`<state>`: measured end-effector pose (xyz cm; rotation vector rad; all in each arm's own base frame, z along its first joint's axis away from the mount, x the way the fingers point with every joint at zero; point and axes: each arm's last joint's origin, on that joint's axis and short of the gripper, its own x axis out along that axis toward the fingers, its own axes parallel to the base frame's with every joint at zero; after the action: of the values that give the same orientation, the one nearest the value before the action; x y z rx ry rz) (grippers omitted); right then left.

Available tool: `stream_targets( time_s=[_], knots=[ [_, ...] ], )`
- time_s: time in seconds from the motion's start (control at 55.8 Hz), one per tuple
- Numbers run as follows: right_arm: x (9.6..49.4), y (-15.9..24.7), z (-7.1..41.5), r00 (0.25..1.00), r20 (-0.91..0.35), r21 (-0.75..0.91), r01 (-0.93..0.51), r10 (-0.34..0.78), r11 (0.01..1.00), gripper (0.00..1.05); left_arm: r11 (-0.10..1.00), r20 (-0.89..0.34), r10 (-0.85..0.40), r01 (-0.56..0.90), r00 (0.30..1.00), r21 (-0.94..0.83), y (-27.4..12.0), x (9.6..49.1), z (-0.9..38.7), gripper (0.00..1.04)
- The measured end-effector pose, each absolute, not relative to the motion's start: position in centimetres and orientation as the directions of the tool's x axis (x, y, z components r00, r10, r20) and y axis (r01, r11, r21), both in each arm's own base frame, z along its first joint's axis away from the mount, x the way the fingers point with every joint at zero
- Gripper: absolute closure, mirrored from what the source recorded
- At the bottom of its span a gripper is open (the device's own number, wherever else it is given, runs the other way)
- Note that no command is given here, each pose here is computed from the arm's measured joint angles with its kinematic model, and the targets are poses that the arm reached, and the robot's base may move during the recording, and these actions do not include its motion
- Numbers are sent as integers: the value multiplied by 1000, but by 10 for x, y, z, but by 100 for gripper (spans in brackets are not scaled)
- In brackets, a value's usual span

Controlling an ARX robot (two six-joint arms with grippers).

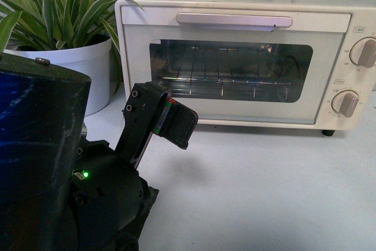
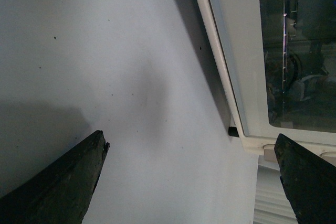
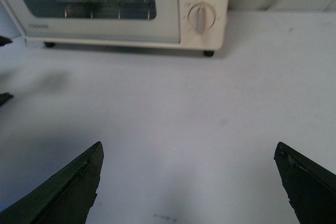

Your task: Open oven

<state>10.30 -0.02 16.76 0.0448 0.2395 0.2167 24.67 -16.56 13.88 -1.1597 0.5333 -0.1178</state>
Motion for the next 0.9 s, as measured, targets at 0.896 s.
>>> stream_targets(
  time_s=[0.896],
  knots=[
    [269, 72, 307, 896, -389, 230, -129, 213, 964, 9, 398, -352, -356, -200, 866, -895, -163, 254, 143, 6]
  ],
)
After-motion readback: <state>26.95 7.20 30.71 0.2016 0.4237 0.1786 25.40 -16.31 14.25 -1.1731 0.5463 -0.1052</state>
